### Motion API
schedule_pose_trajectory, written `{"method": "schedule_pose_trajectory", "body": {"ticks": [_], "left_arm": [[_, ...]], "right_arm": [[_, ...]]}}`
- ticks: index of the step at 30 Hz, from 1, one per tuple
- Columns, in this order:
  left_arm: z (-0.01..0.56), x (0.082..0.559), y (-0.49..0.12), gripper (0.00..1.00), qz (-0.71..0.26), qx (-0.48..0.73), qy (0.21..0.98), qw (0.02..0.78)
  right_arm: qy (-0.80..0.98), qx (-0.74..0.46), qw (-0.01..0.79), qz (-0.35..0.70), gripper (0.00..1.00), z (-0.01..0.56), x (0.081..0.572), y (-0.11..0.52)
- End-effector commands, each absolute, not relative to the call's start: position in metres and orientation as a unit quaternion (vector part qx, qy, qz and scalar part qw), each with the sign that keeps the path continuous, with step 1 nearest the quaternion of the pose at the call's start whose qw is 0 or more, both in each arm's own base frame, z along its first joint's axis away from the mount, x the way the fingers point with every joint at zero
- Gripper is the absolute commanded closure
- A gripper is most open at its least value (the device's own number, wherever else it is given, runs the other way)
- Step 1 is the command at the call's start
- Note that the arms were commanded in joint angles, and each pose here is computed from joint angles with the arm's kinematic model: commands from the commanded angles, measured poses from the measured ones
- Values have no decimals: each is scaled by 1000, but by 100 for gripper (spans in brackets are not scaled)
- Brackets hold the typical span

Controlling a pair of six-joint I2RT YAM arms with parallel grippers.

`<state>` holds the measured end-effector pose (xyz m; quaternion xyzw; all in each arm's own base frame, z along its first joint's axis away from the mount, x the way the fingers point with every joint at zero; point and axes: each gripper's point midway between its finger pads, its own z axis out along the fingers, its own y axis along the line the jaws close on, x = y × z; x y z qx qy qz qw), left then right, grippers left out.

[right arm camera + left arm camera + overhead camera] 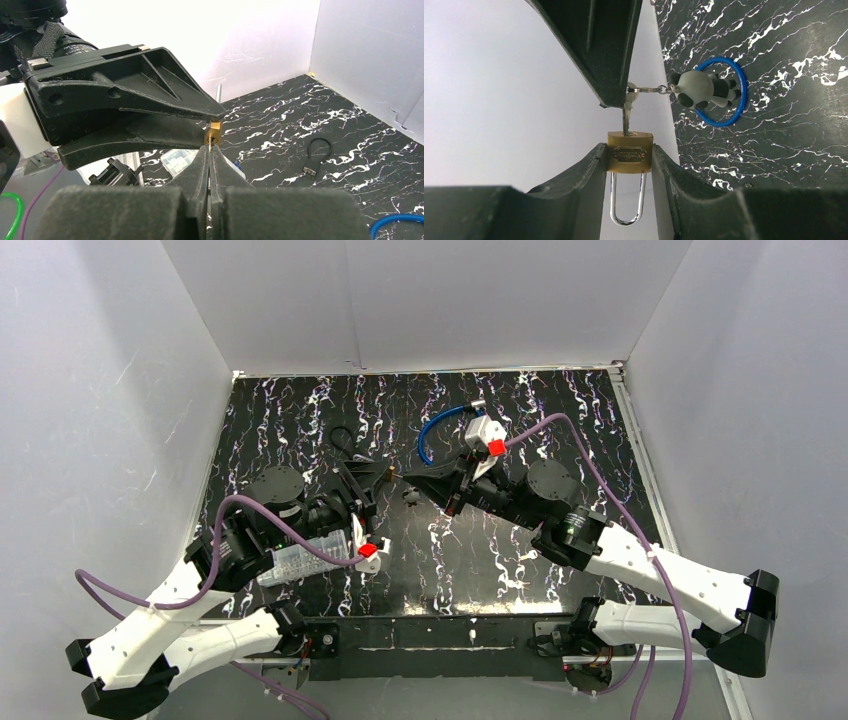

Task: Unlock with the key
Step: Unlock the lock.

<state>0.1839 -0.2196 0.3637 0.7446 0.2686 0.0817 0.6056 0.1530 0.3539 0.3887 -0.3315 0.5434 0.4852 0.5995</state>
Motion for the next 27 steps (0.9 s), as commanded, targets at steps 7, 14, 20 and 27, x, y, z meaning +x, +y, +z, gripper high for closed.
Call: {"method": "schedule_pose_trajectory", "body": {"ticks": [7,14,20,27], "left_arm": [[390,176,-220,100,80,728,245,635],[391,175,-220,100,78,727,244,637],[394,175,-222,100,75,726,242,640],[403,171,-230,100,50,716,241,654]], "right_arm": [[507,-312,634,494,99,424,158,353],[508,-312,632,494,99,422,160,356],[505,-313,630,499,99,424,159,360],[504,-313,623,510,99,421,160,368]]}}
